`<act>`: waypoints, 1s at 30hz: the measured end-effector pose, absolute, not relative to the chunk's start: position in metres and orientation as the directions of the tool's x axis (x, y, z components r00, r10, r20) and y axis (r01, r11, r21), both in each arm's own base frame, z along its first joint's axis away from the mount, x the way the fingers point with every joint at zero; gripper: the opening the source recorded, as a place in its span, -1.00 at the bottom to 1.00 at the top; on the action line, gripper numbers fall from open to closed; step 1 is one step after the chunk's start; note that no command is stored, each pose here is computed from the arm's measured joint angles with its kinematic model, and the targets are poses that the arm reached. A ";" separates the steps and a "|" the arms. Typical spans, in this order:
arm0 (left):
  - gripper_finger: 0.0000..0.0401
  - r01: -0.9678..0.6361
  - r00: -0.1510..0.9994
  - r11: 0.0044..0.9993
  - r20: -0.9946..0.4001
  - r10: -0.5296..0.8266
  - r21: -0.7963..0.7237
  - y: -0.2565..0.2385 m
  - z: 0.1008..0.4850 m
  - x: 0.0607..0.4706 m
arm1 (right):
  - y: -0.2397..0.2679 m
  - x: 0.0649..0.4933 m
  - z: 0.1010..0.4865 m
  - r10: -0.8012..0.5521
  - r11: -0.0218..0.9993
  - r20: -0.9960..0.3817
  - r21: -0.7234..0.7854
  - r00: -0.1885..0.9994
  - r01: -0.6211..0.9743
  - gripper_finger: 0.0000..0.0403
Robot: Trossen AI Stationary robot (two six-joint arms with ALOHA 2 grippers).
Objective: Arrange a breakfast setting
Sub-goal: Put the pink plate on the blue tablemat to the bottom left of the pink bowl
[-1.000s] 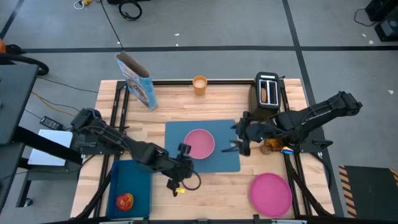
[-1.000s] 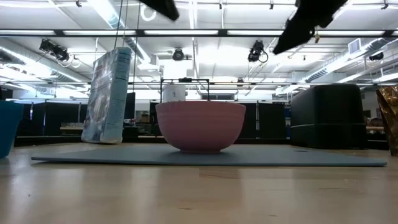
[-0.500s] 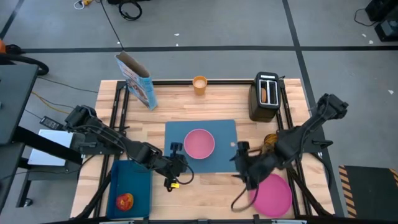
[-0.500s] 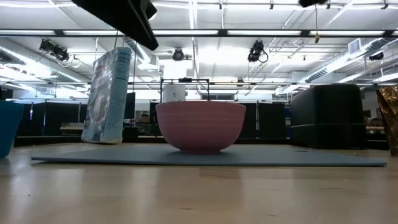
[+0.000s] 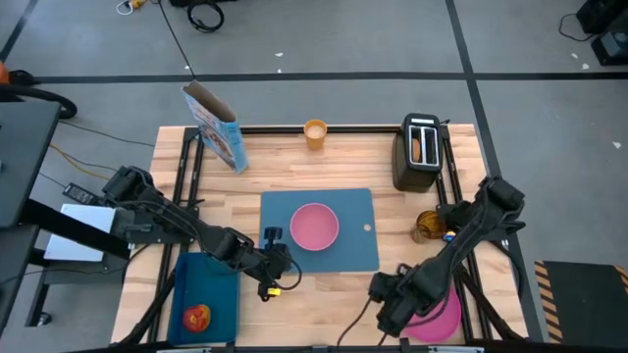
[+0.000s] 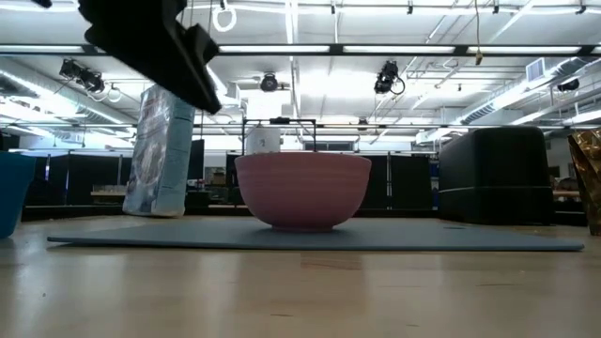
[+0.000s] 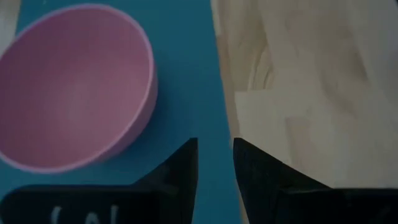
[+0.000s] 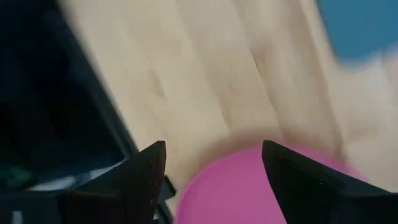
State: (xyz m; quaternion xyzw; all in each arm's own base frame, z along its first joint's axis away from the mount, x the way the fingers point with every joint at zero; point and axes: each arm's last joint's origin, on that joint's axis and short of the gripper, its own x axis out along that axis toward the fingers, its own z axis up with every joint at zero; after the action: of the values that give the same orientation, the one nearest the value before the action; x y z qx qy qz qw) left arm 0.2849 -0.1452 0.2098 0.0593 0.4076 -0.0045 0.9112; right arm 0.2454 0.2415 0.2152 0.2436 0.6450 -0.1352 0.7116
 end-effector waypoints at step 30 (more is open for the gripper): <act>-0.45 0.242 0.628 0.942 -0.778 0.031 0.233 -0.156 0.197 0.270 | 0.269 0.253 0.140 0.142 0.449 -0.986 -0.014 -0.087 0.893 -0.52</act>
State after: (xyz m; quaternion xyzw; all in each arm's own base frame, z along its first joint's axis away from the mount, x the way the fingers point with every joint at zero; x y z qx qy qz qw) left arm 0.2697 -0.1559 0.1968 0.1596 0.4273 -0.0596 0.8879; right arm 0.2528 0.2695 0.1399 0.3966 0.6524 -0.3435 0.5469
